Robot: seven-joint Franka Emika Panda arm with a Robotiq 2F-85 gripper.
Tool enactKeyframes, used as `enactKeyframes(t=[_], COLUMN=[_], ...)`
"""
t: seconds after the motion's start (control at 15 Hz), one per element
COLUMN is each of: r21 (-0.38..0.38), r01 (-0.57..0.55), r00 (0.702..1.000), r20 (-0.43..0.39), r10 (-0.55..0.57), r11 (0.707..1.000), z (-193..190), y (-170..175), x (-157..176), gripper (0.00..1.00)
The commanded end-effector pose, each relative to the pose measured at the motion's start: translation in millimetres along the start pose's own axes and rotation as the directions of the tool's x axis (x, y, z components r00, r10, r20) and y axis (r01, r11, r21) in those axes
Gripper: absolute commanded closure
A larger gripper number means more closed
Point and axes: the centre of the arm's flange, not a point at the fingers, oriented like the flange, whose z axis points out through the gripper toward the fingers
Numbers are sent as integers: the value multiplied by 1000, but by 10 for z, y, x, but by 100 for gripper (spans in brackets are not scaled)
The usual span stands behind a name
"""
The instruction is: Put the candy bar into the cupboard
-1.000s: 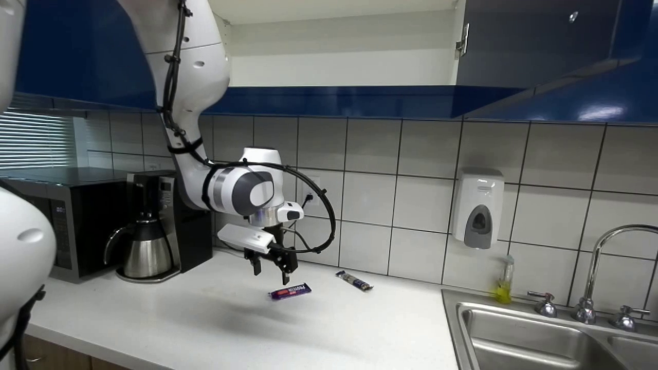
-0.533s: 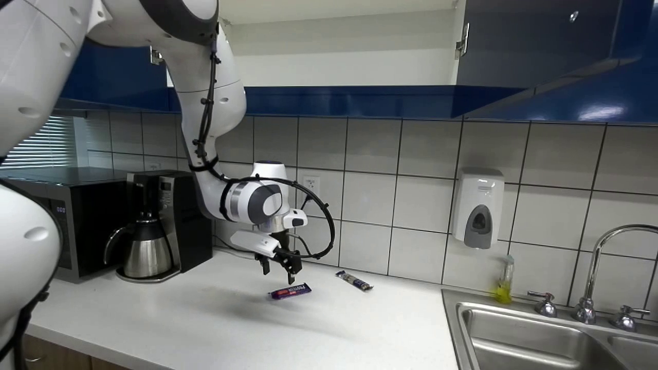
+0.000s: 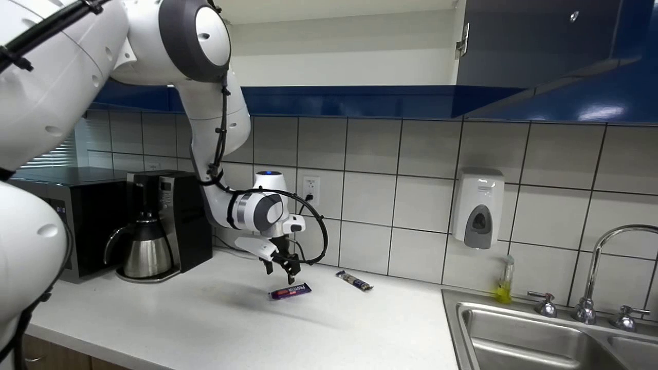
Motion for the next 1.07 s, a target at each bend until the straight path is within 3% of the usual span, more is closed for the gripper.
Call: enactKeyframes(t=[0.0, 1.0], r21=[-20, -54], r01=[-79, -268], r00=[997, 963], r20=[0, -6], r10=[79, 268], r11=[997, 962], z=[171, 504], y=[-83, -89], x=[207, 428], gripper=[0, 0])
